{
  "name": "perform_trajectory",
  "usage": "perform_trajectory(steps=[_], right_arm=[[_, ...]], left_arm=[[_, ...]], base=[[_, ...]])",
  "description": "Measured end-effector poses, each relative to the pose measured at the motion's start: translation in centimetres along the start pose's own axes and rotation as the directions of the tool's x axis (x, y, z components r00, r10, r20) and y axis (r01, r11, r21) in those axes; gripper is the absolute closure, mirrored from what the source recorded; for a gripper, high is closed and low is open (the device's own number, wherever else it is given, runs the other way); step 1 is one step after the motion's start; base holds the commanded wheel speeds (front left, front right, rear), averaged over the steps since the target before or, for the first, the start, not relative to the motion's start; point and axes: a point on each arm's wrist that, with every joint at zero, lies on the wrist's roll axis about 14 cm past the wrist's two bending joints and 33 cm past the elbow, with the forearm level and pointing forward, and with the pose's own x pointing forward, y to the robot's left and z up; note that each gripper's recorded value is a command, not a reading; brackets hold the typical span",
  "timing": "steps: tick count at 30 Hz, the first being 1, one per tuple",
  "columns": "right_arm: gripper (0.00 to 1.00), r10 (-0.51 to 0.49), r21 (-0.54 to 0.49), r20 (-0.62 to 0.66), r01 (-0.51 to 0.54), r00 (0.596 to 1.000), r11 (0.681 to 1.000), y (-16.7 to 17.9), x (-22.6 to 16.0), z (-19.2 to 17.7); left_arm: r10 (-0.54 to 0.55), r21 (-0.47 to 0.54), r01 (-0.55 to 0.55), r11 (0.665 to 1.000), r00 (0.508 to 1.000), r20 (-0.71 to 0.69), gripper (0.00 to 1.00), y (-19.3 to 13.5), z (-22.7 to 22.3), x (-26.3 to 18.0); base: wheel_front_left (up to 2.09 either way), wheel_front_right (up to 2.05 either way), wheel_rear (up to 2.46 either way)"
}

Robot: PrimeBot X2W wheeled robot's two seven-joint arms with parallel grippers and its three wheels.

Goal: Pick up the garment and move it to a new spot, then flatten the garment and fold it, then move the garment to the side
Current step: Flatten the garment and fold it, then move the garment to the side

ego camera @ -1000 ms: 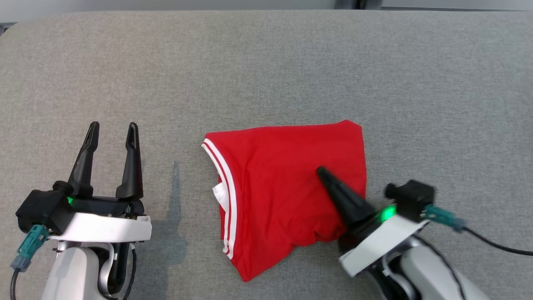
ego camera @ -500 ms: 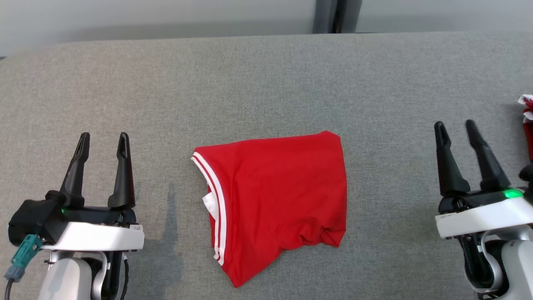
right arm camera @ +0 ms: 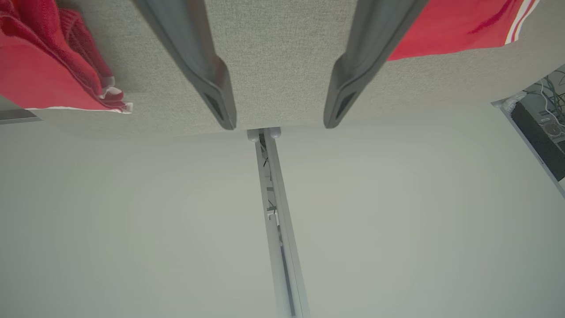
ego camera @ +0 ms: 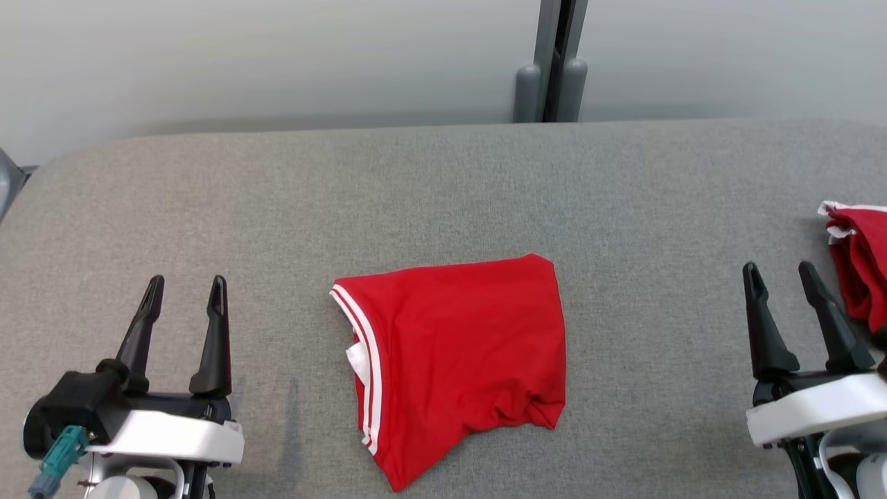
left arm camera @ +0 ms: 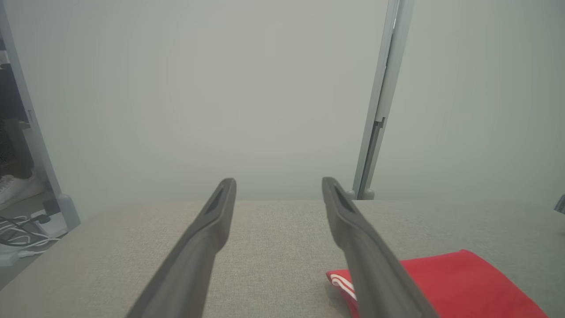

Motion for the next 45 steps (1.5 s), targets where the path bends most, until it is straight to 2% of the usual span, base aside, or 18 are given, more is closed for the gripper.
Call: perform_trajectory(steps=[14, 21, 45], right_arm=[[0.00, -0.008, -0.046, -0.022, 0.007, 1.000, 0.999, 0.3, -4.0, 0.9], [0.00, -0.024, -0.056, -0.033, 0.022, 0.999, 0.998, 0.0, -5.1, 0.8], [0.00, -0.047, -0.077, -0.046, 0.043, 0.998, 0.996, -0.7, -4.9, 0.8]], left_arm=[[0.026, 0.057, -0.025, 0.998, 1.000, -0.003, 0.00, 1.2, 1.4, -4.3], [0.033, 0.078, -0.032, 0.996, 0.999, -0.007, 0.00, 1.5, 1.7, -4.8], [0.037, 0.083, -0.035, 0.996, 0.999, -0.031, 0.00, 1.5, 1.2, -4.5]], base=[[0.00, 0.00, 0.00], [0.00, 0.00, 0.00], [0.00, 0.00, 0.00]])
